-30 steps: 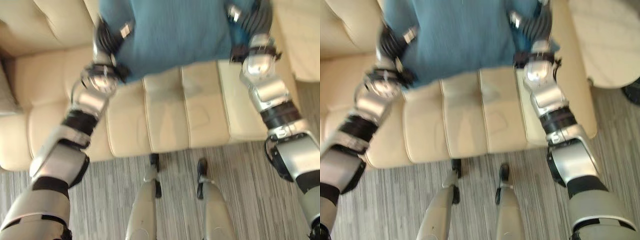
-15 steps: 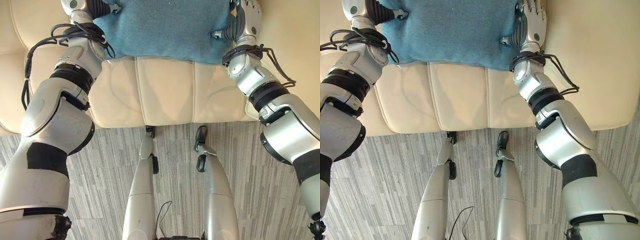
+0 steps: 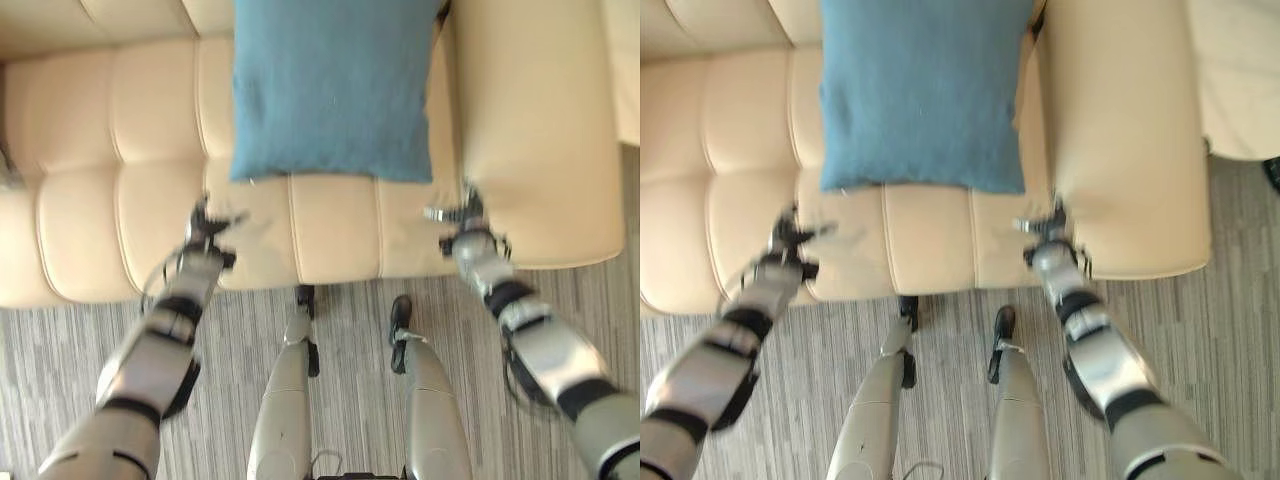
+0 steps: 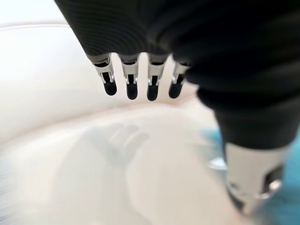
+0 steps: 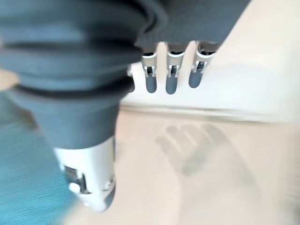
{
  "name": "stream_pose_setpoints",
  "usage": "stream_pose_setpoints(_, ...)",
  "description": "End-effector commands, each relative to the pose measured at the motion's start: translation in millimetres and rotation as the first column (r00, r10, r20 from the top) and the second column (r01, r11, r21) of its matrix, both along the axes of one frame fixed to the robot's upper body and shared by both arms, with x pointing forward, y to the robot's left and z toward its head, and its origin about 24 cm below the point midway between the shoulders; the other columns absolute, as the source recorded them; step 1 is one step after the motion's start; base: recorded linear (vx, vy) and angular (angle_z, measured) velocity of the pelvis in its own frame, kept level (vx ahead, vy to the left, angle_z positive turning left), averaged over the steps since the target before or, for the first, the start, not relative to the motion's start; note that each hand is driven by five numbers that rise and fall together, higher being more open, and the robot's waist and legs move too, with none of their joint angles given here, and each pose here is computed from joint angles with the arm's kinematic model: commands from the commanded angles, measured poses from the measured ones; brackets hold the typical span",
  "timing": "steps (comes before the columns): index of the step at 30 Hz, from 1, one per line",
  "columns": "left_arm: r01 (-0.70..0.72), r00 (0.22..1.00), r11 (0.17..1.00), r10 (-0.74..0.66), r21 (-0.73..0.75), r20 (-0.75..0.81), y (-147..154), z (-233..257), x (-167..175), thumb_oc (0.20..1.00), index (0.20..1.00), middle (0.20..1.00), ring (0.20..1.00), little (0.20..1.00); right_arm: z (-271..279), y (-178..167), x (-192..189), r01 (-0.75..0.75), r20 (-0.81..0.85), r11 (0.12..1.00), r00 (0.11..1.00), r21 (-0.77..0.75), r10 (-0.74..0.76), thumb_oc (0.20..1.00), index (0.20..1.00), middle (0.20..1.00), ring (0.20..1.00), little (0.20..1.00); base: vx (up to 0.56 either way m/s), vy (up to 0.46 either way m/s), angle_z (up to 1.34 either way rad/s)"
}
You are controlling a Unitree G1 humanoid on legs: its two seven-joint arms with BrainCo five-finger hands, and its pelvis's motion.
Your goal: Pick up all the scattered cushions and arrange them neatly on the sofa.
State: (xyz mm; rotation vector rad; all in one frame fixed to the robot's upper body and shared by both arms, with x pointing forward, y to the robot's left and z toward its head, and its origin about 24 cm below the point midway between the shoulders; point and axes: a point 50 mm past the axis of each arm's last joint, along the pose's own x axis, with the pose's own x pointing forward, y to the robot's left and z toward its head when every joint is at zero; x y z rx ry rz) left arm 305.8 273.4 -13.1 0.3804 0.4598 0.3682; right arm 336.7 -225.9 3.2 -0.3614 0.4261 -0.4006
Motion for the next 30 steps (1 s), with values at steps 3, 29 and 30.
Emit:
stream_pose_setpoints(3, 0.075, 0.997, 0.991, -0.076, -0.114, -0.006, -22.9, -22.1, -14.6, 1.000, 1.000, 1.000, 1.000, 1.000, -27.5, 21.7, -19.7, -0.102, -0.018, 0.985, 0.994, 0.140, 0.105, 1.000, 1.000, 1.000, 1.000, 1.000, 0.15, 0.067, -0.02)
stream_pose_setpoints(29, 0.108, 0.963, 0.975, -0.151, -0.192, -0.222, -25.6, -81.3, -120.6, 1.000, 1.000, 1.000, 1.000, 1.000, -91.9, 14.6, -116.8, -0.107, -0.174, 0.951, 0.971, 0.291, 0.162, 1.000, 1.000, 1.000, 1.000, 1.000, -0.05, 0.074, -0.09)
stream_pose_setpoints(30, 0.108, 0.963, 0.975, -0.151, -0.192, -0.222, -25.6, -81.3, -120.6, 1.000, 1.000, 1.000, 1.000, 1.000, -92.0, 14.6, -116.8, -0.107, -0.174, 0.951, 0.971, 0.291, 0.162, 1.000, 1.000, 1.000, 1.000, 1.000, -0.21, -0.052, 0.13)
